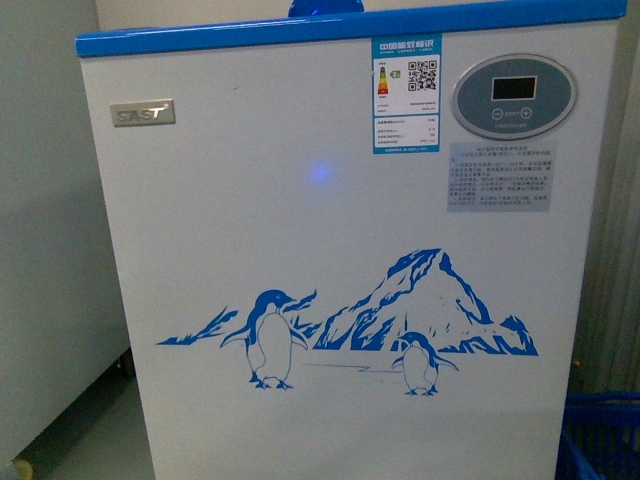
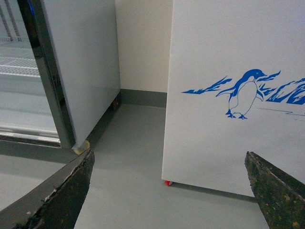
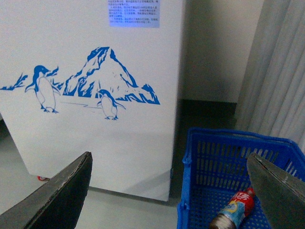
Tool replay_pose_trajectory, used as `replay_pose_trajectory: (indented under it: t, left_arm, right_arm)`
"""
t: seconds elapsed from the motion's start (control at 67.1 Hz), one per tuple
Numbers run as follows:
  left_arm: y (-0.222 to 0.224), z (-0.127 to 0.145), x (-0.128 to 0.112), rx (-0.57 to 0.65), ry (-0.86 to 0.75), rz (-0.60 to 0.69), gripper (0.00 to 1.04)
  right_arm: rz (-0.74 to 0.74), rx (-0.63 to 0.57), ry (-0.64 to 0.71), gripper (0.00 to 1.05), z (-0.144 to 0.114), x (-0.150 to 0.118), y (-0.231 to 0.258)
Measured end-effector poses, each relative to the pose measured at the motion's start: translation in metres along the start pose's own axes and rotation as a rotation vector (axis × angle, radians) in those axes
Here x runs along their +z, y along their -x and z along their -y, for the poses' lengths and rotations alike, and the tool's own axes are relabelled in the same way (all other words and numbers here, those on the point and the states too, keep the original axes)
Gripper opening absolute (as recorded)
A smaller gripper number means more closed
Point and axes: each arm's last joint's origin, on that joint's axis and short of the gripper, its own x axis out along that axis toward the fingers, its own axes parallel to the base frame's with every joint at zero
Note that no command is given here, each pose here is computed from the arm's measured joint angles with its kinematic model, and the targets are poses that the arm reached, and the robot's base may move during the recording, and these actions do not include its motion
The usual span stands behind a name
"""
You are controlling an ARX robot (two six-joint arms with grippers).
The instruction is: Put drink in fridge
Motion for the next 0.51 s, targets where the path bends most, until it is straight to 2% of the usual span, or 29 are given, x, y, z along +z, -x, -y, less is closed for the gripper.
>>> replay_pose_trajectory:
  t: [0.373, 0.507]
  left_arm:
    - [0.0, 0.0, 0.0, 0.0, 0.0, 0.0, 0.97]
    - [0.0, 0.0, 0.0, 0.0, 0.0, 0.0, 0.97]
  right_arm:
    - [-0.011, -0.012, -0.008, 0.97, 0.0, -0.001, 0.0]
    - [-0.428, -0.314, -0.074, 0.97, 0.011, -0.005, -0.005]
